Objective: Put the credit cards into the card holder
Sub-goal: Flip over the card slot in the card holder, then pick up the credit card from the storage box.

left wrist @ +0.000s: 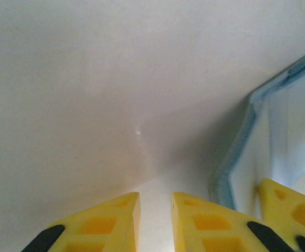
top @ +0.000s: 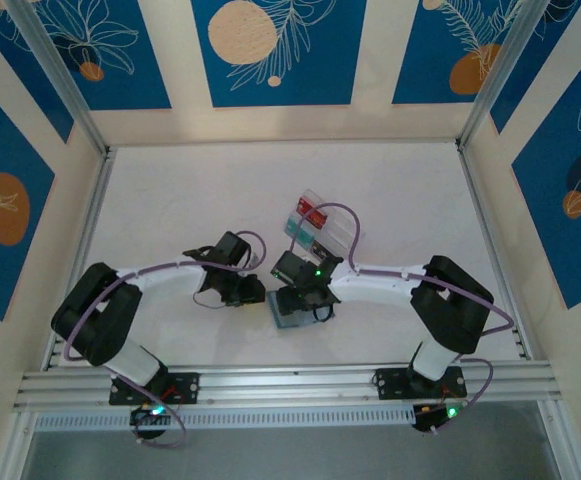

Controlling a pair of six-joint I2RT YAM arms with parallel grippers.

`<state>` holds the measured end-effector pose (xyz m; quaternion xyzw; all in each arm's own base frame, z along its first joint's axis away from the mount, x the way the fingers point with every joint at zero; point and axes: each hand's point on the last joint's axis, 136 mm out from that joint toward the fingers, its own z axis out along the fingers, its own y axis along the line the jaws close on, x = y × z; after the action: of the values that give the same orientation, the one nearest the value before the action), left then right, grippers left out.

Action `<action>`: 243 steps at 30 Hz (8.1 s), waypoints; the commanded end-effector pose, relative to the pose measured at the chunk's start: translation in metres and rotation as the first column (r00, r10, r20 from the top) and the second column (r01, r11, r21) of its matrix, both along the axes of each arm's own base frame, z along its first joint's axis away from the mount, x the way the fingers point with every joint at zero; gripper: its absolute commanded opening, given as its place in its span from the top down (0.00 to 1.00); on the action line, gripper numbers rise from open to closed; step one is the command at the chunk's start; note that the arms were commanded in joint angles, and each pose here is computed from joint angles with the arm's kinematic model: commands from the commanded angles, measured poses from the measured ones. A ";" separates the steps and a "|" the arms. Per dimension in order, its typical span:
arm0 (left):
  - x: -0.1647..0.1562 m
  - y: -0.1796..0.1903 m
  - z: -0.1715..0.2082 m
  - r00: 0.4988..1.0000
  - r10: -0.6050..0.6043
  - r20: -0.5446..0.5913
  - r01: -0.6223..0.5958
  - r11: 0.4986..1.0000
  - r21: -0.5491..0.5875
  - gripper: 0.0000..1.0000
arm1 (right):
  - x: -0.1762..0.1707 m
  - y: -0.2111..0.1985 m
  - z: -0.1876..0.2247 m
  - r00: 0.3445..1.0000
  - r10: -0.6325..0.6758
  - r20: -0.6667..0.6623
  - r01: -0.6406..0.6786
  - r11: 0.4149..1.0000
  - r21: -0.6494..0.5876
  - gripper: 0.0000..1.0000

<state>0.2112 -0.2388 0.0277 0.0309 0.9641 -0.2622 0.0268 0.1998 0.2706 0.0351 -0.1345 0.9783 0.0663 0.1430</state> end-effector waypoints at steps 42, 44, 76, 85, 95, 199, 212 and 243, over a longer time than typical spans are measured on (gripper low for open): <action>0.002 -0.050 0.007 0.998 -0.052 0.023 0.053 0.997 -0.049 0.91 | -0.004 -0.010 -0.027 0.995 -0.033 -0.096 0.037 0.999 0.040 0.67; 0.000 -0.045 -0.001 0.998 -0.053 0.016 0.053 0.998 -0.017 0.91 | -0.004 -0.011 -0.025 0.994 -0.037 -0.102 0.043 0.997 0.063 0.68; -0.024 -0.032 -0.024 0.981 -0.194 -0.003 0.194 0.981 0.012 0.91 | 0.003 -0.034 0.079 0.994 -0.030 0.101 0.027 0.999 0.029 0.66; -0.027 -0.032 -0.019 0.976 -0.217 -0.003 0.217 0.976 -0.001 0.92 | 0.005 0.008 0.068 0.998 0.051 -0.033 -0.046 0.991 0.124 0.83; -0.028 -0.036 -0.014 0.972 -0.235 -0.012 0.235 0.972 -0.025 0.92 | 0.004 0.010 0.014 0.982 0.038 -0.186 -0.016 0.993 0.115 0.86; 0.000 0.003 -0.023 0.988 -0.148 -0.054 0.152 0.986 0.072 0.92 | 0.142 -0.098 0.040 0.978 0.069 0.198 0.066 0.794 -0.605 0.11; 0.001 0.004 -0.023 0.989 -0.138 -0.056 0.142 0.987 0.073 0.93 | 0.146 -0.107 0.052 0.974 0.062 0.218 0.087 0.786 -0.612 0.27; 0.003 0.005 -0.024 0.990 -0.129 -0.064 0.134 0.989 0.066 0.94 | 0.155 -0.106 0.066 0.969 0.104 0.224 0.052 0.802 -0.596 0.65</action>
<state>0.2212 -0.2499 0.0199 0.0929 0.9590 -0.2677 -0.0001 0.3449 0.1625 0.0819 -0.2030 0.9238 -0.2663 0.1859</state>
